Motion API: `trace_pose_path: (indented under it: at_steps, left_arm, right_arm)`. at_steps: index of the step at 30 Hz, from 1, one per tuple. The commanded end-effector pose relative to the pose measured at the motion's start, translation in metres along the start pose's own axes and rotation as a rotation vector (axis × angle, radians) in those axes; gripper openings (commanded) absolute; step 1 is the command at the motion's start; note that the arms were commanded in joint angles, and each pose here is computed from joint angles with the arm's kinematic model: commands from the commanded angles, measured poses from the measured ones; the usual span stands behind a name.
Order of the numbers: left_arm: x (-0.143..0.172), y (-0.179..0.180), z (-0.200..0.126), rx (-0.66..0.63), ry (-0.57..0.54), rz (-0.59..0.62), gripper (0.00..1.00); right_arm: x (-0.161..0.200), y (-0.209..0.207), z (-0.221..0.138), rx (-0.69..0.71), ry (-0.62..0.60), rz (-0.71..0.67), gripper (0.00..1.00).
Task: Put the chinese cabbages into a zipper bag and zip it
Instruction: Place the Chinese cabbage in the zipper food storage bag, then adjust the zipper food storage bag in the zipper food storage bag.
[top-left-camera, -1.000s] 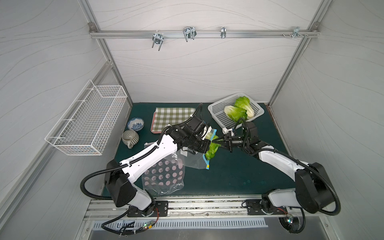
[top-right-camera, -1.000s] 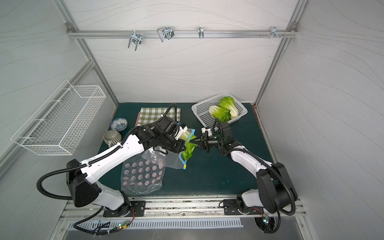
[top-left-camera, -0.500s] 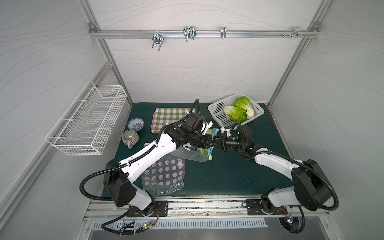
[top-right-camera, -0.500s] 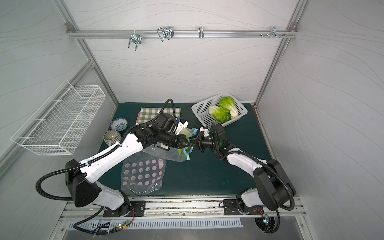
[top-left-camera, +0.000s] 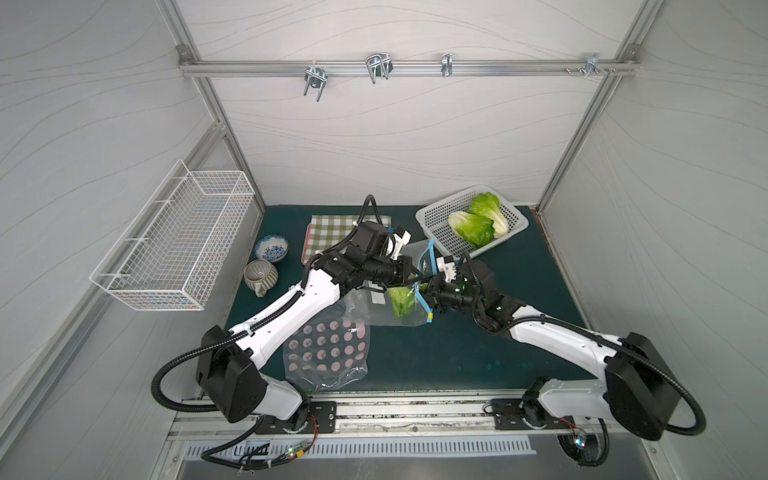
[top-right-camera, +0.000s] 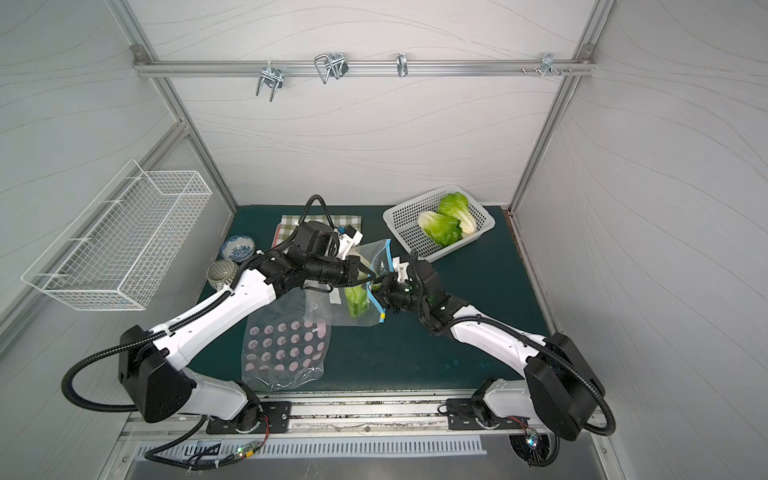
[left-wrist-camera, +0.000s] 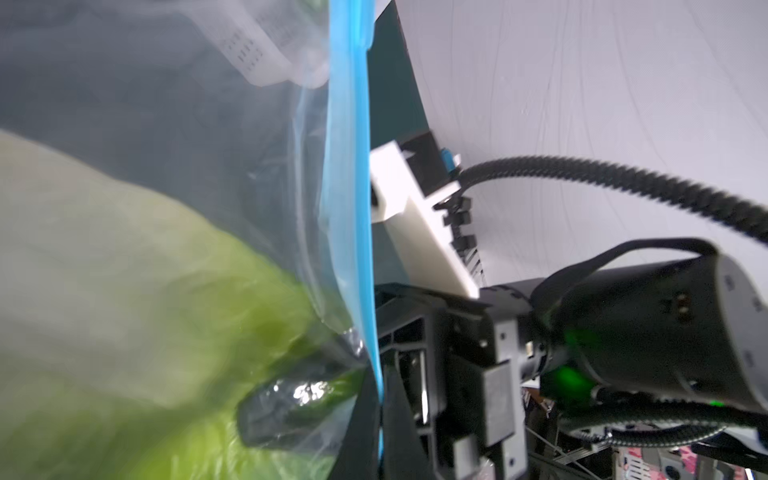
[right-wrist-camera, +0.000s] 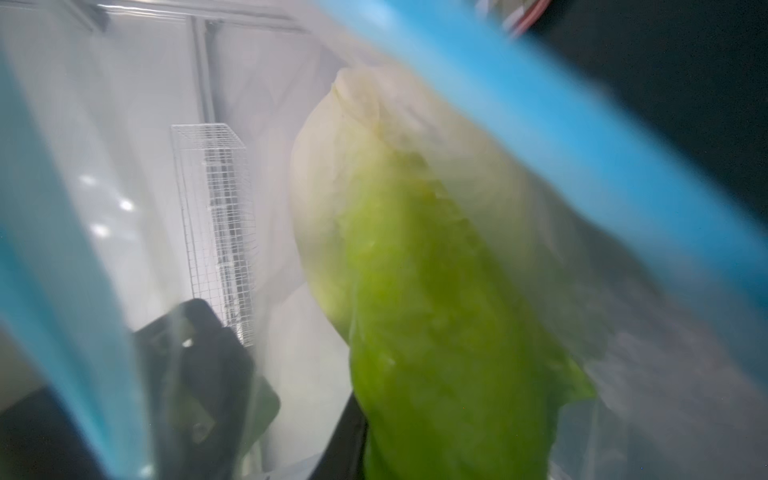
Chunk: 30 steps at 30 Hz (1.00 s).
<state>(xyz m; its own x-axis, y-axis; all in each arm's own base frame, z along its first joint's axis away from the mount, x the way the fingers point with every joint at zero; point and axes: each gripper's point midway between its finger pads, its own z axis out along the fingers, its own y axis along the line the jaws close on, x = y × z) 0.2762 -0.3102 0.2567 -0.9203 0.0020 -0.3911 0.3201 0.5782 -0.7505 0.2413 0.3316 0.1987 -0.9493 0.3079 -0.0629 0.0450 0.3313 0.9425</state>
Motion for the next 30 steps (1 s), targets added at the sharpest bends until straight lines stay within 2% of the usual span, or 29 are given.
trace_pose_path:
  at_steps: [1,5,7,10,12,15,18,24,27,30]
  left_arm:
    - [-0.02,-0.019,-0.014,0.104,-0.083,0.012,0.0]
    - [-0.02,0.017,-0.016,0.054,-0.083,-0.036,0.0]
    - [-0.021,0.025,-0.018,0.041,-0.087,-0.043,0.0]
    - [-0.022,0.025,-0.021,0.033,-0.089,-0.026,0.0]
    - [-0.021,0.026,-0.021,0.029,-0.086,-0.02,0.0]
    - [-0.02,0.026,-0.021,0.028,-0.078,-0.015,0.0]
    - [-0.019,0.025,-0.022,0.026,-0.075,-0.012,0.0]
    - [-0.018,0.027,-0.022,0.014,-0.068,-0.011,0.0]
    - [-0.016,0.028,-0.022,0.01,-0.065,-0.016,0.0]
    - [-0.016,0.031,-0.028,-0.01,-0.073,-0.013,0.0]
  right_arm:
    - [-0.001,0.0,0.011,0.032,0.046,-0.033,0.36]
    - [0.023,0.015,0.005,-0.003,0.256,-0.062,0.68]
    - [0.027,0.015,-0.01,0.018,0.287,-0.089,0.73]
    - [0.015,0.011,-0.046,0.091,0.236,-0.14,0.75]
    - [0.002,0.004,-0.067,0.151,0.174,-0.165,0.75]
    - [-0.017,-0.035,-0.085,0.333,0.094,-0.181,0.74]
    - [-0.022,-0.047,-0.076,0.394,0.111,-0.21,0.75]
    - [-0.02,-0.048,-0.028,0.441,0.164,-0.283,0.73]
    - [-0.023,-0.06,-0.005,0.458,0.195,-0.263,0.64]
    - [-0.024,-0.051,0.013,0.413,0.236,-0.273,0.41]
